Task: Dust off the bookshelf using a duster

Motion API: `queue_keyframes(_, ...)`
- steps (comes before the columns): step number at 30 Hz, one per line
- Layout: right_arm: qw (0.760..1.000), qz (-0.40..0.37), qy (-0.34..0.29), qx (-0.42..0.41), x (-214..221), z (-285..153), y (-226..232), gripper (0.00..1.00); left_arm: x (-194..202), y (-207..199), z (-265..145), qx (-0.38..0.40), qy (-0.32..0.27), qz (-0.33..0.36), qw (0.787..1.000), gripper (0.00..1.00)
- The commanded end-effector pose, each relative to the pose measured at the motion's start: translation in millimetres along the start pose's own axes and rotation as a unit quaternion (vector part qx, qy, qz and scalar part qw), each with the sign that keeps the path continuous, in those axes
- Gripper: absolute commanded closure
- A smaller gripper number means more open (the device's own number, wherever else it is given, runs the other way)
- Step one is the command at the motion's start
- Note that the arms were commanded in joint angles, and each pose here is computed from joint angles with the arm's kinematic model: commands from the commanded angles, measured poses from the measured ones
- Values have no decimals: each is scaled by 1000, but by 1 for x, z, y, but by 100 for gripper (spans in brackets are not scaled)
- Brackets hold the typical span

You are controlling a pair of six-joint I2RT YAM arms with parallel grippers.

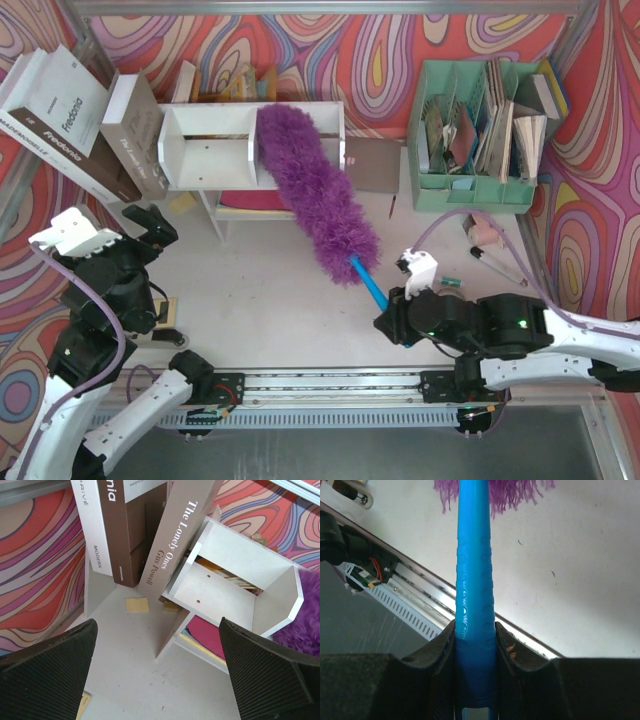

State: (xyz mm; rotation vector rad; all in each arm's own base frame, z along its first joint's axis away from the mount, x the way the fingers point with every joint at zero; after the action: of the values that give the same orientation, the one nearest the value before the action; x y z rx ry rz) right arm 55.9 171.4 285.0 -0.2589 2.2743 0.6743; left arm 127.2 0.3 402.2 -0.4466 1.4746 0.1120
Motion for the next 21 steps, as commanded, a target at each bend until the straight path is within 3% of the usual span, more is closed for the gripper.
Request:
queue_keyframes(1,997,57,-2,54,8,-21,-32,100,1,0,0,0,-1,-4,1000,1)
queue_keyframes(4,998,49,-2,45,7,-21,-31,100,2,-2,1,1,0,-5,1000,1)
queue_keyframes(11,999,-23,2,-39,-1,14,20,100,3,-2,1,1,2,-5,1000,1)
queue_keyframes(15,996,-29,-26,-83,-11,17,36,100,3,1,0,-4,1,-2,1000,1)
queue_keyframes(21,993,19,-99,-67,-26,-6,12,100,8,1,0,-5,4,1,1000,1)
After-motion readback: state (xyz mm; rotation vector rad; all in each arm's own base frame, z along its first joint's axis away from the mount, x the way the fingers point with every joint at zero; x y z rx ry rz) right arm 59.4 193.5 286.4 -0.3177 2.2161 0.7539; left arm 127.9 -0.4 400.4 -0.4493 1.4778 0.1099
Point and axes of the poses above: each gripper's point midway between its finger pads, its own z axis out along the fingers, its own y axis along the line the jaws close on, x = y × z, the point moved 8 cm from there along -z, back along the fingers, and after that the axes turned 5 degrees about z, right-handed, at the moved point
